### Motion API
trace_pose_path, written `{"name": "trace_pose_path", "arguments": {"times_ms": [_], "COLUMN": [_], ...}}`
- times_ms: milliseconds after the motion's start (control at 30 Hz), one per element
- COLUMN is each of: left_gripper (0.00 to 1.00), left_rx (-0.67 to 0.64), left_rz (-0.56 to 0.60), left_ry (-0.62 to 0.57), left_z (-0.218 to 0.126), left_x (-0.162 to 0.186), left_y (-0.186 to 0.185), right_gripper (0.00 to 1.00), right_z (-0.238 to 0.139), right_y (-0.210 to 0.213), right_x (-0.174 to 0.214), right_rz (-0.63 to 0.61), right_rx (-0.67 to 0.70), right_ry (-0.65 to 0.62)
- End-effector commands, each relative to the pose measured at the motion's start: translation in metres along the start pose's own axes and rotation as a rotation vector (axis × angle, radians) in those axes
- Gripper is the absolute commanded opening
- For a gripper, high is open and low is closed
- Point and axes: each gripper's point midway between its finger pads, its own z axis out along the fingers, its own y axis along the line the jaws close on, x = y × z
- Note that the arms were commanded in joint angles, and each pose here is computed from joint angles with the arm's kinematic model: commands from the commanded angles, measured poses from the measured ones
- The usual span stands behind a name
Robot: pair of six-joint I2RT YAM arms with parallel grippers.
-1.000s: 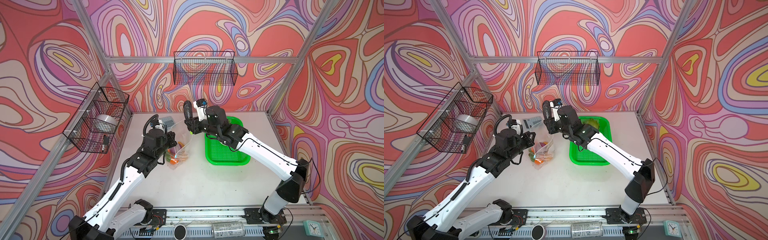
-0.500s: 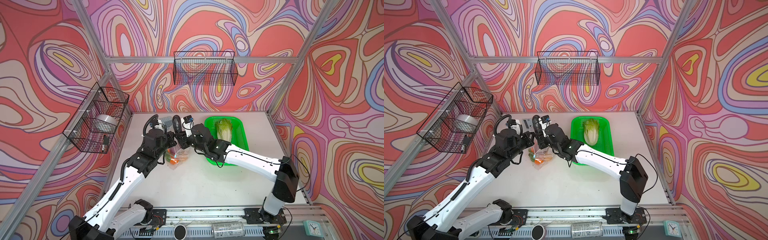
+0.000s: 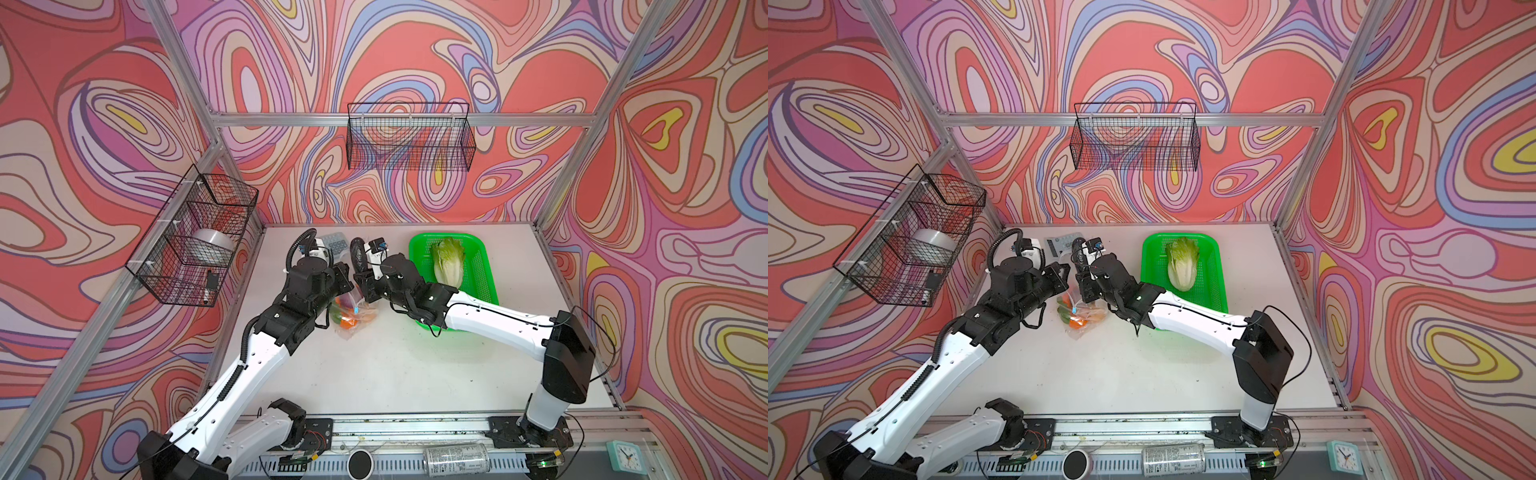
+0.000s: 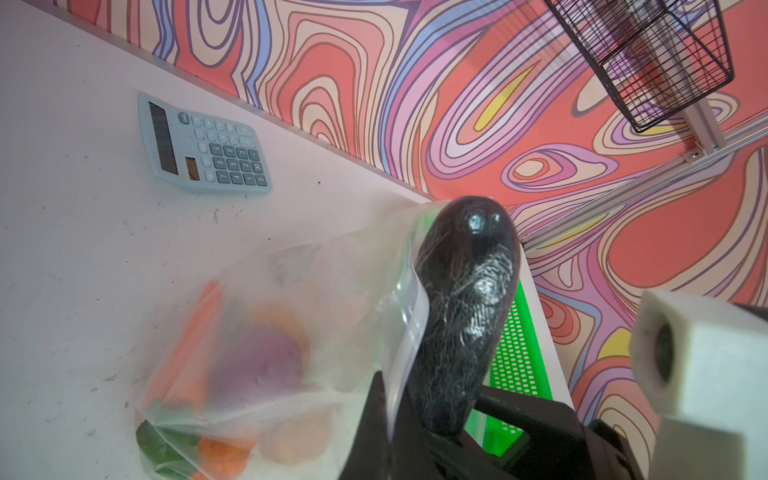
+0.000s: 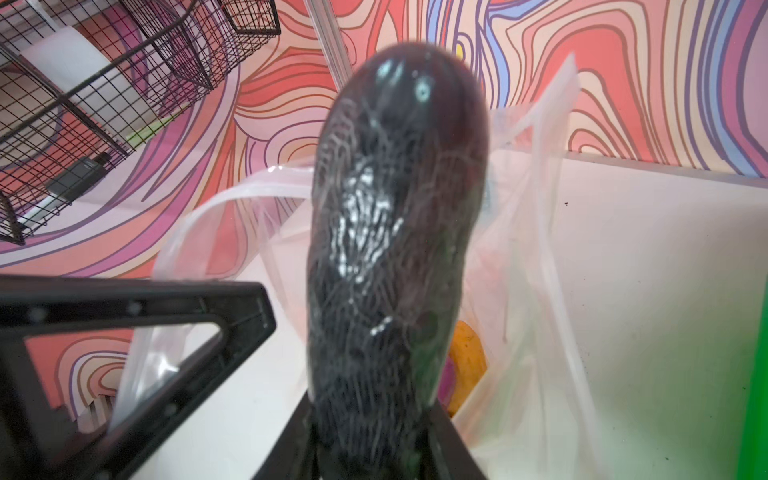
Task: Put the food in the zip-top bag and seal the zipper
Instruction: 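Open the right gripper to drop the eggplant into the bag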
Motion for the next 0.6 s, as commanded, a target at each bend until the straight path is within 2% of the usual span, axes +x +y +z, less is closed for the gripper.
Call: {"name": "trace_pose_path", "arguments": {"times_ms": [0,100,300,400,567], "left_gripper": [0.00,0.00,0.00,0.00,0.00], "left_rx": [0.033,0.029,0.025,0.023,0.024], "left_rz": [-0.012,-0.010,-0.014,-0.010,-0.007], "left_ry": [-0.036,-0.039,-0.043,-0.041,-0.045], "left_z": [-0.004,-0.006,-0.008,-0.008,-0.009], "left_x": [-0.014,-0.015,-0.014,-0.013,-0.015], "left_y": [-0.012,-0.011,-0.008,-0.008,-0.009], "right_gripper": [0.50,0.59,0.63,0.70,0.75], "right_z": [-0.001,-0.002,-0.010,-0.021,-0.051], "right_y": [-0.006,-0.007,-0.004,0.001,0.005], "right_x": [0.003,0.002,-0.007,-0.021,-0.053], "right_rz": [-0.003,-0.003,-0.012,-0.014,-0.019], "right_rx": [0.033,0.042,0.038,0.023,0.016], "right_ry": [0.018,0.018,0.011,-0.016,-0.091]}}
